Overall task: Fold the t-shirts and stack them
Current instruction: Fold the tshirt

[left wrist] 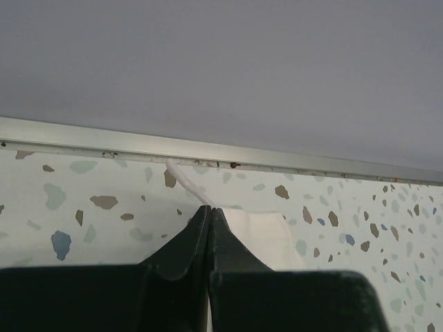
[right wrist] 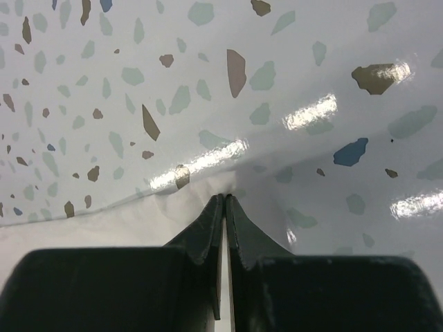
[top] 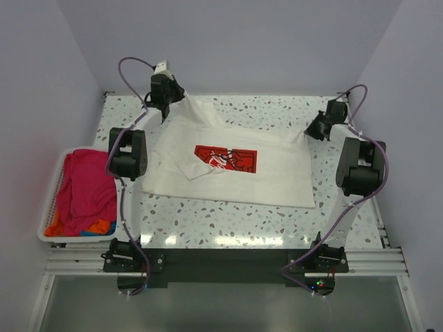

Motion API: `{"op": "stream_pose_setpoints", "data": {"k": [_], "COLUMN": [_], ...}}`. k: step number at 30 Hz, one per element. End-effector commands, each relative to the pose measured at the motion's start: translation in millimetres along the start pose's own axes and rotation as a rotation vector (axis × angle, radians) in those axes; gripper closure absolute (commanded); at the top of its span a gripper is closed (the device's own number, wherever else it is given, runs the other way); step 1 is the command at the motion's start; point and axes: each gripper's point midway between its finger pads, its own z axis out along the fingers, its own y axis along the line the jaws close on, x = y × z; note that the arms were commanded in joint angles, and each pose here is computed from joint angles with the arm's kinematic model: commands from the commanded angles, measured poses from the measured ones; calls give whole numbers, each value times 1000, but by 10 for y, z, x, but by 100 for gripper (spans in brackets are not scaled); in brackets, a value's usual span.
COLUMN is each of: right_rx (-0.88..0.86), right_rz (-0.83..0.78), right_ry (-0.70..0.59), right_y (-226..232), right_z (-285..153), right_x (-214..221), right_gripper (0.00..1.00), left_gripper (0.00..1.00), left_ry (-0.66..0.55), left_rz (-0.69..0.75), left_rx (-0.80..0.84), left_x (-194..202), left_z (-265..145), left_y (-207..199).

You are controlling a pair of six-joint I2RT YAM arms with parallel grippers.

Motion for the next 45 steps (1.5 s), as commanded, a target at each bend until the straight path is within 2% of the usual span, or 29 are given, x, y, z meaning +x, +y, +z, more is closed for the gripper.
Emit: {"op": "stream_pose_setpoints", "data": {"k": [1, 12, 25, 32, 43, 45], "right_rx": [-102, -131, -68, -10, -12, -14], "right_rz": [13, 51, 102, 176, 241, 247], "right_ry": [-134, -150, -164, -122, -85, -84], "right_y": [266, 245, 12, -239, -354, -366], "right_z": [-308, -592, -1002, -1102, -1222, -1238], "right_x": [-413, -264, 12, 255, 517, 541], "right_gripper": [100, 100, 100, 100, 100, 100], "left_gripper": [100, 100, 100, 100, 100, 100], "left_ry": [-171, -177, -172, -121, -42, -51], "left_rz": [-30, -80, -144, -222, -297, -301], "left_rx": [110, 103, -25, -115, -217, -217], "left_x": [-788, -780, -631, -320, 193, 179], "left_z": [-311, -787, -1517, -1890, -2349, -2426], "left_y": [-314, -241, -22, 147, 382, 378]}}
